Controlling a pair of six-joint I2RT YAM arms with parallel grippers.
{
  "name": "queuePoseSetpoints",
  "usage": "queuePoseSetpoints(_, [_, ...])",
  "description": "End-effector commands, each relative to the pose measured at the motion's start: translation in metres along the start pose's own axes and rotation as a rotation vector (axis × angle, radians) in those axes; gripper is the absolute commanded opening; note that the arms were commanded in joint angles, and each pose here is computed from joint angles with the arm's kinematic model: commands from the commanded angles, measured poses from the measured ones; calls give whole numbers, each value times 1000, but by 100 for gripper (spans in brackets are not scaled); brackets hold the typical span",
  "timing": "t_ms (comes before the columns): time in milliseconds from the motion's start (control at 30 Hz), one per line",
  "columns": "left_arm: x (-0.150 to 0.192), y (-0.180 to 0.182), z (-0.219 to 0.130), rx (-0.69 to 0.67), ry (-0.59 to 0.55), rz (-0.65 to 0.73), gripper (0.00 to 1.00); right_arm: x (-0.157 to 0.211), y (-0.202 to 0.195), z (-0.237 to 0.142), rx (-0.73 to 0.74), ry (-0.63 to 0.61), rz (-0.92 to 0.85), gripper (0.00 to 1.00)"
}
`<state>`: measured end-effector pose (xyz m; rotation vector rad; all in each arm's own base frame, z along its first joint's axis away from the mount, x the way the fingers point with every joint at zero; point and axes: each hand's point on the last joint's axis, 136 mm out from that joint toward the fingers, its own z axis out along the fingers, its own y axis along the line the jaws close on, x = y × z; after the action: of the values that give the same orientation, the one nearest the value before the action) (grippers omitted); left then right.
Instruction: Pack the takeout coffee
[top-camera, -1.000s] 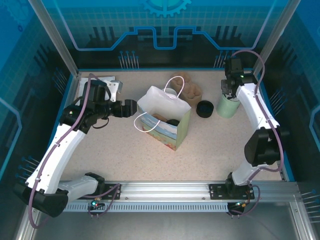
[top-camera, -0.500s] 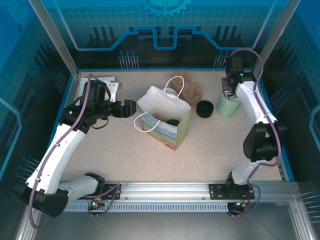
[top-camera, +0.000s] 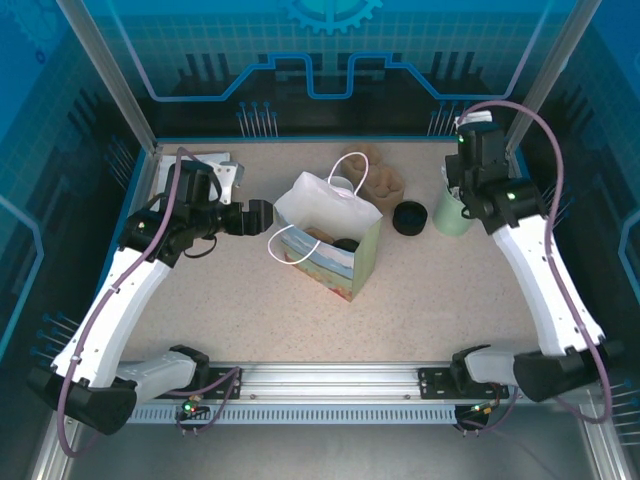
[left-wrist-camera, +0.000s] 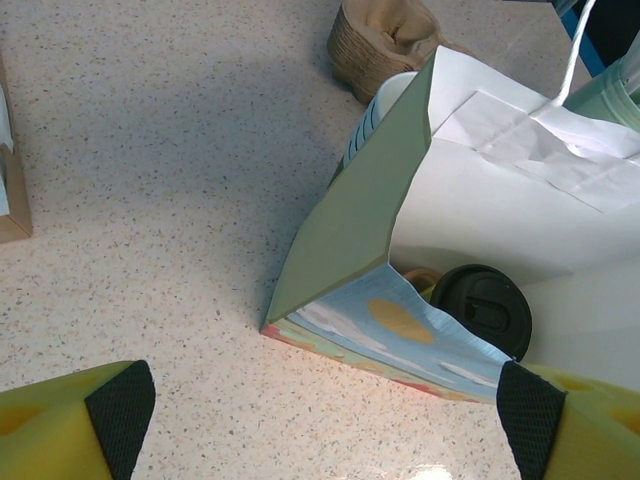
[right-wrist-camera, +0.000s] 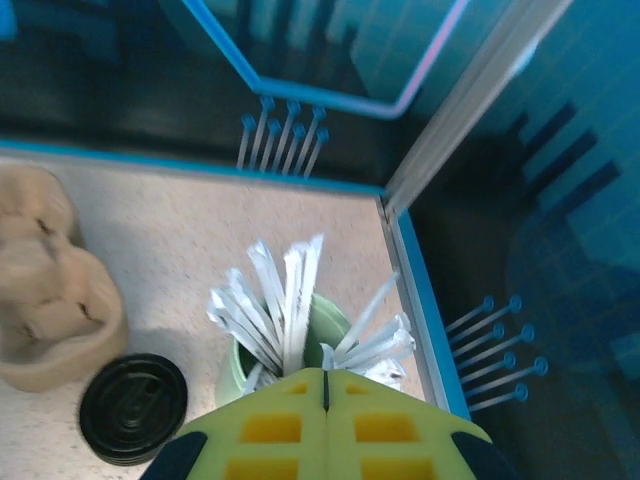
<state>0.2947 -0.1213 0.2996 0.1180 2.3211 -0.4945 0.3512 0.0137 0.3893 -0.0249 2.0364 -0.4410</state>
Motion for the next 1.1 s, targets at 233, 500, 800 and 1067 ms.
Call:
queuePoseSetpoints(233, [-5,17,-13,-79,-66,-35,95,-44,32,-148,-594,-169,107,6])
queuePoseSetpoints(500, [-3,25,-17,-105,-73,-56,97,-27,123,-188,-1041,-102,93,6])
queuePoseSetpoints(800, [2,32,-12,-121,-47,-63,97,-9,227,-158,-1121,6,-74,10])
queuePoseSetpoints(1067, [1,77,5,-162,9,-194,95,-3,258,-123,-1070,98,-136,52])
